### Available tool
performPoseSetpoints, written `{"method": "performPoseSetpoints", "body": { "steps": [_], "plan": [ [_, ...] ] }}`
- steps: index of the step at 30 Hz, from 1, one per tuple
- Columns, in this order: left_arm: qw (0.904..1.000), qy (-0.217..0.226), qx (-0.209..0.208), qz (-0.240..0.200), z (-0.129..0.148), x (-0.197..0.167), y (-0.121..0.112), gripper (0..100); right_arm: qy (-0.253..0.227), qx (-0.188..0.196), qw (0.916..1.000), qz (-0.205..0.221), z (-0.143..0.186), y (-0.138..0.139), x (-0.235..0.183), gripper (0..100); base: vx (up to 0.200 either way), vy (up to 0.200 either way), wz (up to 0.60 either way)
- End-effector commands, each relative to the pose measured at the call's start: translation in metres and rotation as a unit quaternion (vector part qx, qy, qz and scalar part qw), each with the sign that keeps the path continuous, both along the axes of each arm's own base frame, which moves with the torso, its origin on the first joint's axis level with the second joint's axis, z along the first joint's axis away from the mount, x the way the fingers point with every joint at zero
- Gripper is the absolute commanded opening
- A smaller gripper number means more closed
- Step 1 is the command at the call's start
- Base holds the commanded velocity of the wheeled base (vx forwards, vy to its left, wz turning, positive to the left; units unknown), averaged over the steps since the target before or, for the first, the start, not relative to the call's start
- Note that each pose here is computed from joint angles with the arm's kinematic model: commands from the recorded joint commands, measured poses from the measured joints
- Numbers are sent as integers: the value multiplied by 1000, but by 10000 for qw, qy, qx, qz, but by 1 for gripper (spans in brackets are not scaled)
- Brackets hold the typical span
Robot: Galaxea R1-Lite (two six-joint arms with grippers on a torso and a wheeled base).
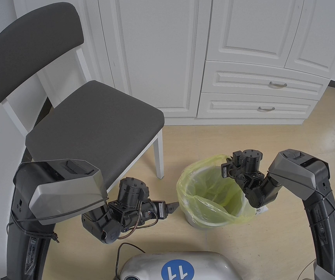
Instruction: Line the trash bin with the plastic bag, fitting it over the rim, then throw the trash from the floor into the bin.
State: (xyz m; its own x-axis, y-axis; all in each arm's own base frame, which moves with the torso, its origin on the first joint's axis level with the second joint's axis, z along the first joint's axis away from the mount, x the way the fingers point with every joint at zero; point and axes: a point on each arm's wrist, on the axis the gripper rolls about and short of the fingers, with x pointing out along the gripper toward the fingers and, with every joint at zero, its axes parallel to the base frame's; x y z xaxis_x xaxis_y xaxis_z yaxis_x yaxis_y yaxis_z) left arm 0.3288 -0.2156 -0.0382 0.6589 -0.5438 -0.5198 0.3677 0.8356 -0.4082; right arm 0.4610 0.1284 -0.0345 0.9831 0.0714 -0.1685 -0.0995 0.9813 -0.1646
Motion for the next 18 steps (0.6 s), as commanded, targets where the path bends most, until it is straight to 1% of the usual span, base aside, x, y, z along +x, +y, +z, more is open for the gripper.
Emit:
{"method": "performPoseSetpoints", "body": {
  "steps": [1, 3, 4, 14, 17, 18],
  "plan": [
    [10000, 26, 14, 0, -3, 0, 0, 100, 16, -5, 10000, -33, -3, -2, 2, 0, 0, 0, 0],
    [10000, 26, 14, 0, -3, 0, 0, 100, 60, -25, 10000, -31, -3, -3, 0, 0, 0, 0, 0],
    [10000, 26, 14, 0, -3, 0, 0, 100, 67, -27, 10000, -31, -3, -3, 0, 100, 0, 0, 0],
    [10000, 21, 19, -11, -3, 0, -1, 100, 210, -68, 9998, 24, 9, -8, -13, 100, 0, 0, 0],
    [10000, -3, 72, -47, -3, -1, 0, 100, 296, -79, 9995, 93, 16, -11, -18, 100, 0, 0, 0],
    [9998, -77, 126, -99, -3, -1, 0, 100, 375, -80, 9991, 183, 22, -12, -24, 100, 0, 0, 0]
  ]
}}
